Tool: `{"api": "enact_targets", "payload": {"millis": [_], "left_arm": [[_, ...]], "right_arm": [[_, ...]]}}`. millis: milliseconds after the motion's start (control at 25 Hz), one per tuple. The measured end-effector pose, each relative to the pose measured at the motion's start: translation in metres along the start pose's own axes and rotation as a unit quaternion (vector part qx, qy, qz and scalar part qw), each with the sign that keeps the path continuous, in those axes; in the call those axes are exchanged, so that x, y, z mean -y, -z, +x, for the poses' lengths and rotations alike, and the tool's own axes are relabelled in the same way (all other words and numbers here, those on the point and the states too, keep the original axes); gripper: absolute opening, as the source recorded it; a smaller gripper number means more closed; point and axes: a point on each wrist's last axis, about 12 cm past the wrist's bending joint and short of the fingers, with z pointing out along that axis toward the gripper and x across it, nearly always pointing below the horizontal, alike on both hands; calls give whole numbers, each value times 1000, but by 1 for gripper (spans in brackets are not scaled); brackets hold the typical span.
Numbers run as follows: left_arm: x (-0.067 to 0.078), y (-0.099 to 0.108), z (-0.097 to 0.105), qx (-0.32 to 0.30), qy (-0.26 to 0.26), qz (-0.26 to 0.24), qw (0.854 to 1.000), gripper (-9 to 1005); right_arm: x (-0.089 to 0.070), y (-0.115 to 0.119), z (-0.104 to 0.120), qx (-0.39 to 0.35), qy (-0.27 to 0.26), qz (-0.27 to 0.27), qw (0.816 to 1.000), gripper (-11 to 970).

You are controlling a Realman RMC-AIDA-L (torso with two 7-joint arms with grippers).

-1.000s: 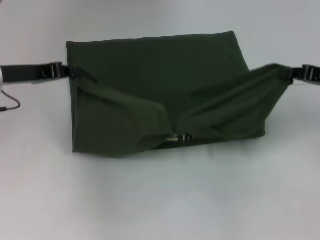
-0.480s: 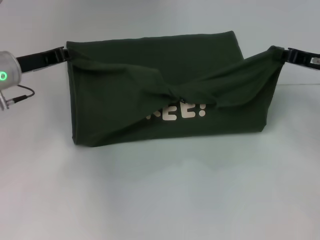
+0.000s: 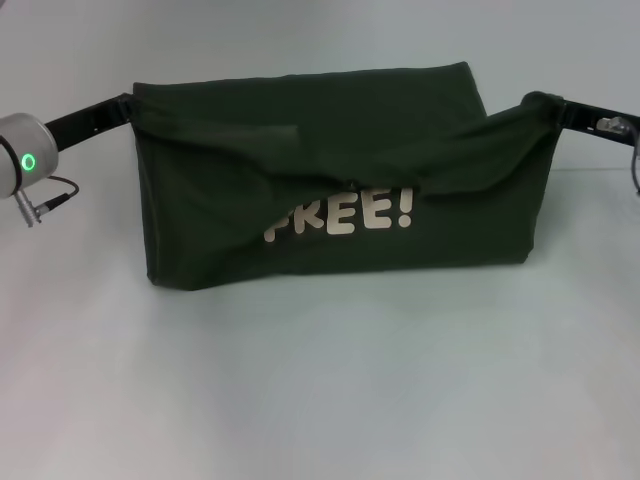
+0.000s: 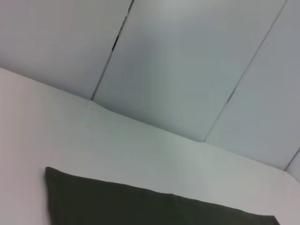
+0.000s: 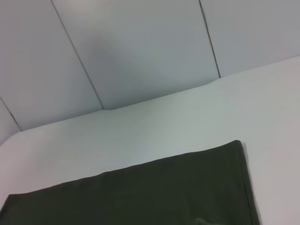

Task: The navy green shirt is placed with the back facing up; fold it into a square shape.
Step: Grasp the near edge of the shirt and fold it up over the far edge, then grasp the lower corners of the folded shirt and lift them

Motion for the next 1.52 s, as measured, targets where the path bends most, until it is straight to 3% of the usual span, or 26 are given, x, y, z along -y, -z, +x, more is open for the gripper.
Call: {"api": "enact_targets", "payload": {"millis": [280, 560, 800, 1000, 1240, 1360, 1520], "left_arm": [[6, -8, 9, 7, -13, -27, 1000, 86], [20, -14, 23, 21, -57, -20, 998, 90], [16, -16, 26, 29, -62, -74, 995, 94], [2, -9, 16, 41, -53, -74, 995, 294], [-1, 16, 19, 50, -53, 51, 996, 524], [-6, 35, 27, 50, -67, 96, 992, 770], [-13, 58, 43, 28, -86, 137, 986, 852]], "right_arm": [[-9, -8, 5, 1, 14, 9, 1000, 89], [-24, -17, 13, -10, 41, 12, 999, 102], [-28, -19, 14, -19, 53, 13, 998, 328], [-16, -12, 5, 0, 47, 22, 999, 537], [4, 12, -1, 39, 16, -12, 999, 672], [15, 33, 8, 53, -3, -50, 997, 739], [27, 60, 31, 49, -16, -105, 993, 794]]}}
